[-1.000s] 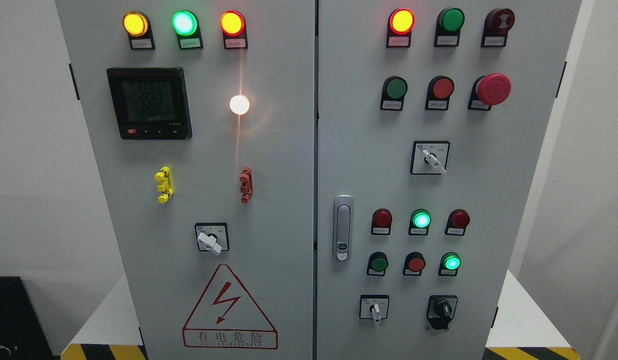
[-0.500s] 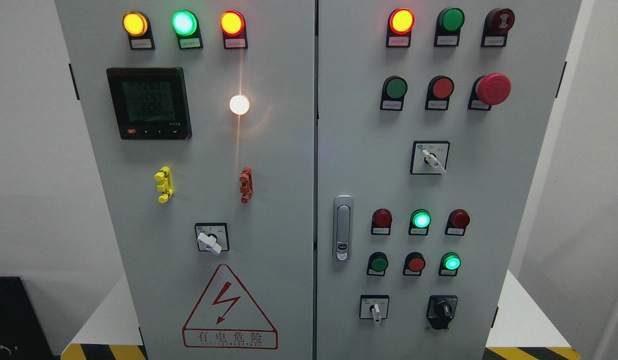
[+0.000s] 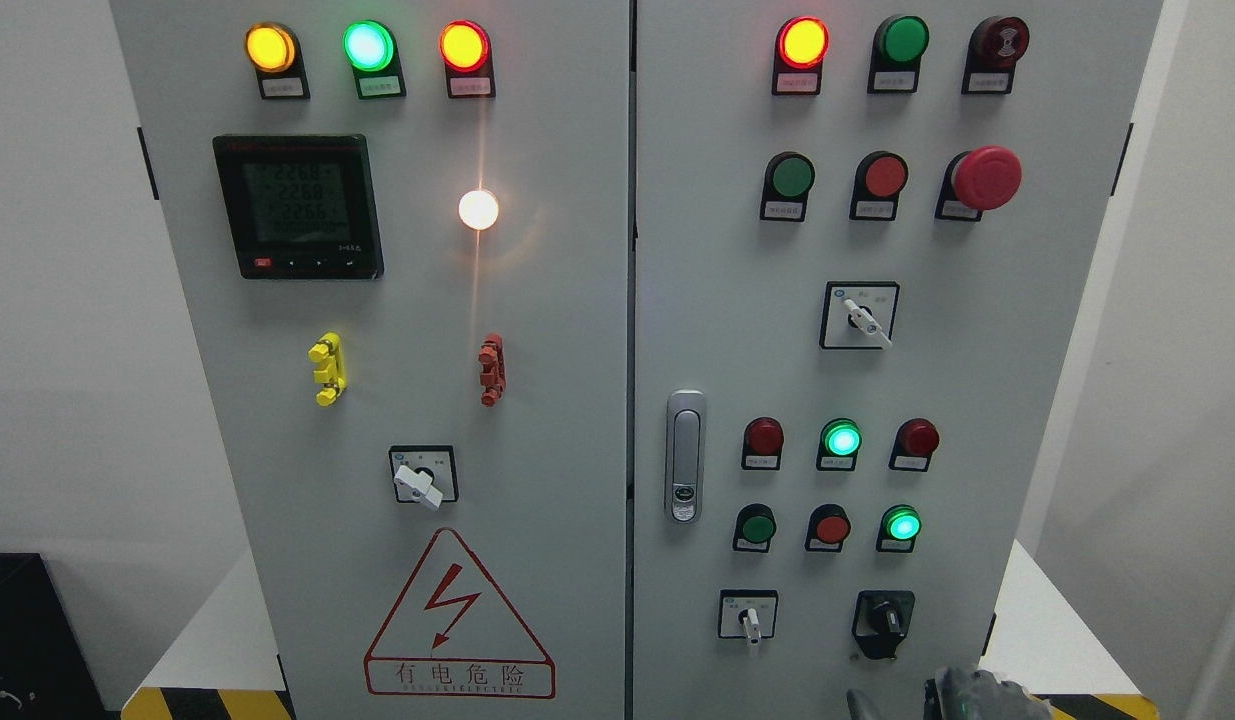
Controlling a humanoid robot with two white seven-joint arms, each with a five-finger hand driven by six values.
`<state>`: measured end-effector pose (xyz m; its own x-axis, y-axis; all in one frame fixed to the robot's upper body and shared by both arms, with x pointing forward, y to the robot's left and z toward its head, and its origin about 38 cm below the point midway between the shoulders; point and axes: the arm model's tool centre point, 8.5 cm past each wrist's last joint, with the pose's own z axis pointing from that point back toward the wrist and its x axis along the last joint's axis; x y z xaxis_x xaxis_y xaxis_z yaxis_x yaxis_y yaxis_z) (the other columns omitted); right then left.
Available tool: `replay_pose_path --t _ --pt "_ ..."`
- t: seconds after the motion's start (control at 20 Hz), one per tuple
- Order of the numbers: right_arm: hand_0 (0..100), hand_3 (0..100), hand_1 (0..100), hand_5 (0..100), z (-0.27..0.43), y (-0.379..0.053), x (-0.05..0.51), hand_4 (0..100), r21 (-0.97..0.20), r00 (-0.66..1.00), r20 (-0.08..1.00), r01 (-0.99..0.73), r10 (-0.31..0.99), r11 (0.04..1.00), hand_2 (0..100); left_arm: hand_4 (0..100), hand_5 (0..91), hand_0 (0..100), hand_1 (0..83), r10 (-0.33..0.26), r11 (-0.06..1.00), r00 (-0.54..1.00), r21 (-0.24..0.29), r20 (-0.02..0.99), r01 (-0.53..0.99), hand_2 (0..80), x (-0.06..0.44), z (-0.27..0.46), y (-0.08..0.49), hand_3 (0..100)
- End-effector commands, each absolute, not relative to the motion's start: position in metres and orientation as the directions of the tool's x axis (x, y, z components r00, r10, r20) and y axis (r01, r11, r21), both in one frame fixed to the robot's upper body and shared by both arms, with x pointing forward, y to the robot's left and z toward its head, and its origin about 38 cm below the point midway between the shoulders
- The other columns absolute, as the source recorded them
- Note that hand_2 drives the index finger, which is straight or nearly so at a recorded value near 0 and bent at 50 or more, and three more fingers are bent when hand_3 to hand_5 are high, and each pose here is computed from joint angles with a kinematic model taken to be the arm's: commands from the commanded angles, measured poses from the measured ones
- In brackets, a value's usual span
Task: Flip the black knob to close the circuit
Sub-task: 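Raise the right hand toward the black rotary knob near the cabinet bottom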
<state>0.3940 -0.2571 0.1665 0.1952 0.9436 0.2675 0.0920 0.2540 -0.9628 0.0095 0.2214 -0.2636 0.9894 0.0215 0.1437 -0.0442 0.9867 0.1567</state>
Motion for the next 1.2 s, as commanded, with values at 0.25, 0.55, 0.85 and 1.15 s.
replay_pose_path --t 0.25,0.55,0.85,1.15 --pt "0 100 0 99 0.168 -0.253 0.403 96 -0.968 0.196 0.248 0.077 0.949 0.238 91 0 0.0 12 55.6 0.022 0.987 0.989 0.156 0.145 -0.045 0.0 0.010 -0.264 0.221 0" --pt "0 100 0 99 0.173 -0.253 0.413 96 -0.966 0.210 0.258 0.084 0.943 0.245 91 0 0.0 12 55.6 0.022 0.987 0.989 0.156 0.143 -0.044 0.0 0.009 -0.264 0.221 0" --pt "0 100 0 99 0.174 -0.254 0.423 96 -0.968 0.221 0.252 0.079 0.942 0.240 91 0 0.0 12 55.6 0.022 0.987 0.989 0.156 0.145 -0.045 0.0 0.010 -0.264 0.221 0" --pt "0 100 0 98 0.177 -0.255 0.425 96 -0.966 0.226 0.256 0.087 0.940 0.243 91 0 0.0 12 55.6 0.022 0.987 0.989 0.157 0.145 -0.045 0.0 0.010 -0.264 0.221 0"
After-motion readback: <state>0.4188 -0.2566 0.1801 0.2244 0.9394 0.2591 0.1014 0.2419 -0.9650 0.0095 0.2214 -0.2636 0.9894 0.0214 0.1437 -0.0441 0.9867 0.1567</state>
